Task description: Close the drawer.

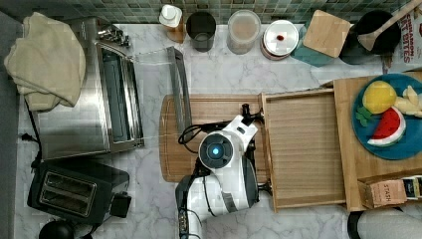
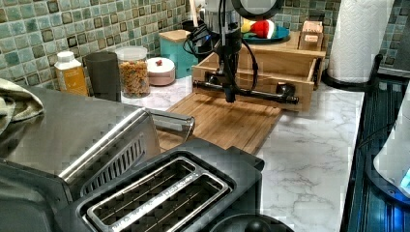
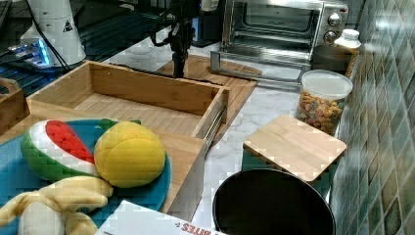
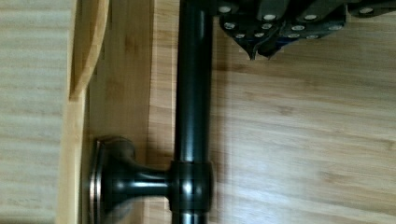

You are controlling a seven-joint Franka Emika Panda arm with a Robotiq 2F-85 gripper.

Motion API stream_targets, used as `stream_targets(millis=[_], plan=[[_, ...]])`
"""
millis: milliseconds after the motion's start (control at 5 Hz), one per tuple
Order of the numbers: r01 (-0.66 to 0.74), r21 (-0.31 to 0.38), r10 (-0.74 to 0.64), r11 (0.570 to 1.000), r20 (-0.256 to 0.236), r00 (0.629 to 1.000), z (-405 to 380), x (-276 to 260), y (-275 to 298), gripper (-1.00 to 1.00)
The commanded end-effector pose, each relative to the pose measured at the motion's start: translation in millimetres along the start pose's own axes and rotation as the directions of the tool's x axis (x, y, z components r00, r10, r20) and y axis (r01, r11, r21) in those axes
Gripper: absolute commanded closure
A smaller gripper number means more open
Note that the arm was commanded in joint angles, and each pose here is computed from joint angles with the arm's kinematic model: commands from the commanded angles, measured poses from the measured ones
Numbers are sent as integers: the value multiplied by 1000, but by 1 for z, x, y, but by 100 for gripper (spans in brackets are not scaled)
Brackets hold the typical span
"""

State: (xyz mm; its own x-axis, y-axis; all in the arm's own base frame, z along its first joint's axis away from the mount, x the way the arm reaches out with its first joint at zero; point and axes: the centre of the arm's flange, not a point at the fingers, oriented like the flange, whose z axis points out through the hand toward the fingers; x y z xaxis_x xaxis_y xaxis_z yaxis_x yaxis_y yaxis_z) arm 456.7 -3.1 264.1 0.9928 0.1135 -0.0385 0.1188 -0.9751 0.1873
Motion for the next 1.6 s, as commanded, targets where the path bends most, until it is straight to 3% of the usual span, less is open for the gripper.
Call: stream_targets(millis=[200,400,600,1000,1200,1400,1600], plan=[[-63,-5,63,998,-13,998,8,-4,60,100],[-110,-74,111,991,7,994,4,-7,83,100],[-123,-124,118,985,-47,992,12,-20,118,100],[-250,-169,244,954,-53,968,14,-41,198,100],[-284,-177,268,942,-109,957,18,-62,243,100],[-249,-195,229,949,-119,966,29,-68,286,100],[-208,-223,191,952,-98,977,31,-70,324,100]])
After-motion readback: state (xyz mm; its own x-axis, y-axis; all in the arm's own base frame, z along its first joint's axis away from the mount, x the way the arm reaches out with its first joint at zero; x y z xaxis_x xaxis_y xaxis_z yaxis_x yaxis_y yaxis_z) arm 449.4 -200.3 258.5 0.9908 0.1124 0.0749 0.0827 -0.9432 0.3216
